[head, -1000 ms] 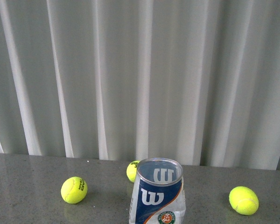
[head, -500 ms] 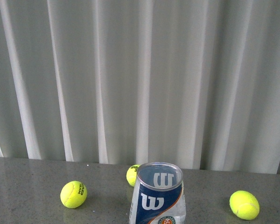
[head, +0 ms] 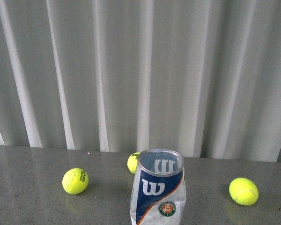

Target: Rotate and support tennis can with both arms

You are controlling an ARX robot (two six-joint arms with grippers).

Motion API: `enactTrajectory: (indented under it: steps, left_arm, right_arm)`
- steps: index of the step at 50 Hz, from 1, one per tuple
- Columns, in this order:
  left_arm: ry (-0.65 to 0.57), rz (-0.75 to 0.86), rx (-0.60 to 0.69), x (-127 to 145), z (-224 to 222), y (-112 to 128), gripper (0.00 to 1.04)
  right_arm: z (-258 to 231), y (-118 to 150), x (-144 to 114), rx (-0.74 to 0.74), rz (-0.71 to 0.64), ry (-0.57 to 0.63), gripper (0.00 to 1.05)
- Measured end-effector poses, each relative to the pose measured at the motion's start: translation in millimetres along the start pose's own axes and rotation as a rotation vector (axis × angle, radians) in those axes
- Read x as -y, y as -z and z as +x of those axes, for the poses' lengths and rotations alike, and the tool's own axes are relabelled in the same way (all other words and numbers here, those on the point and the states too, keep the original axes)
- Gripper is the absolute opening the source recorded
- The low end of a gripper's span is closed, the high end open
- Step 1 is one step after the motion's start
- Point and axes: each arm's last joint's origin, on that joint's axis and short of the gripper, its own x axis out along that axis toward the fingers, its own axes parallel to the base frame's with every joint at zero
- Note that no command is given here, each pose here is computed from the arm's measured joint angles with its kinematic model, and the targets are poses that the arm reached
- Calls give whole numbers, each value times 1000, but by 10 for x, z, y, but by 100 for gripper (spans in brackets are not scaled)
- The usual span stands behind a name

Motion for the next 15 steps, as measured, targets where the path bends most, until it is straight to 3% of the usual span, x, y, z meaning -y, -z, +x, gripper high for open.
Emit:
enactTrajectory:
  steps: [15]
  left_arm:
    - [0, 0, 0, 0, 0, 0, 98]
  right_arm:
    - [0, 0, 0, 0, 0, 0, 98]
